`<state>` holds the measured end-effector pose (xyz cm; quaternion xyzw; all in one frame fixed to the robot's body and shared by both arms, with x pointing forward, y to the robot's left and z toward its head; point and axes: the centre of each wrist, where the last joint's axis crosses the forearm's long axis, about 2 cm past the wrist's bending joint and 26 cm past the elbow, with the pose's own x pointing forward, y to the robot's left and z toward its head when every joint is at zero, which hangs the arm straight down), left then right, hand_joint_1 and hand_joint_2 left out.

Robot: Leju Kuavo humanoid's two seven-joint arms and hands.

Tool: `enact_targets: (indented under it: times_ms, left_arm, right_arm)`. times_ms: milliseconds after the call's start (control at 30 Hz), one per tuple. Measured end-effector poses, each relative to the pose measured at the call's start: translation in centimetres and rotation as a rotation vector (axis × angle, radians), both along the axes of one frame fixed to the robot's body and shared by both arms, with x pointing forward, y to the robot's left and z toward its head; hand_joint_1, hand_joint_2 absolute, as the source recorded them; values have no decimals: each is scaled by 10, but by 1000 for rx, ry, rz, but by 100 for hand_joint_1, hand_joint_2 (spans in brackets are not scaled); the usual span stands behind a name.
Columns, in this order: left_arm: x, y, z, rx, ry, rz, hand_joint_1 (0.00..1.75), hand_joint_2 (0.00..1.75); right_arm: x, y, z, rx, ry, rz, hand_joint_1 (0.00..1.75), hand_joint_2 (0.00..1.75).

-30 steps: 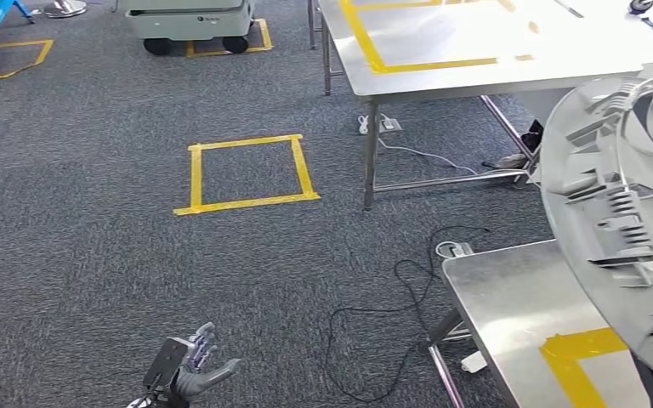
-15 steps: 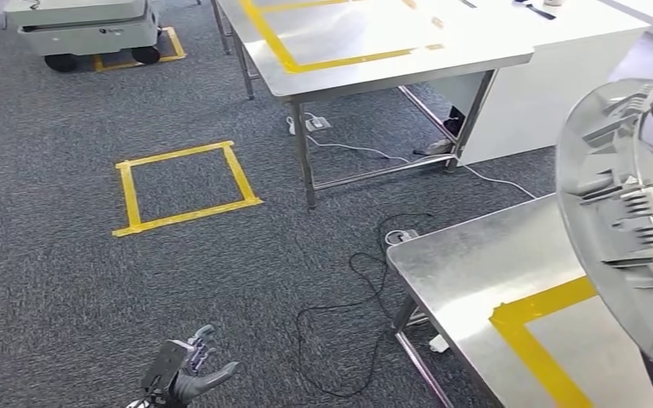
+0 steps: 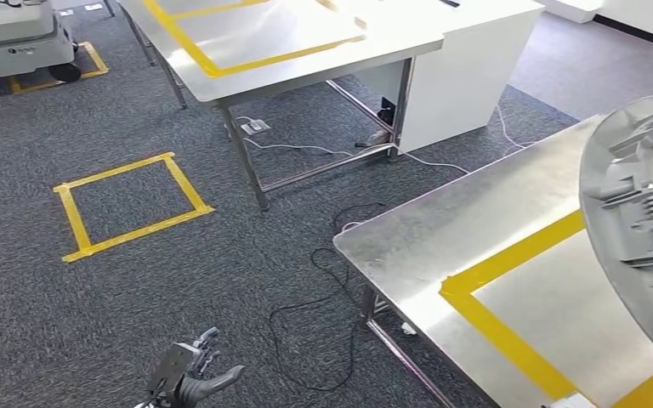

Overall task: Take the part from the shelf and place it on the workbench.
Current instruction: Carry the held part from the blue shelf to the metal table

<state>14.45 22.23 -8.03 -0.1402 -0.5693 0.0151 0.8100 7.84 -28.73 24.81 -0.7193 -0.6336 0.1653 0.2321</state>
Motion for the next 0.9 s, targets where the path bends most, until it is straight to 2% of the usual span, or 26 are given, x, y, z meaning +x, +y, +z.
enact_targets:
  times_ms: [667, 900]
  left_arm:
    - [2, -3, 2, -3, -10, -6, 0, 175]
    - [0, -2, 1, -8, -4, 9, 0, 175]
  right_arm:
    - [-2, -4, 0, -24, 8, -23, 175, 175]
    - [-7, -3, -1, -55, 52, -67, 175, 175]
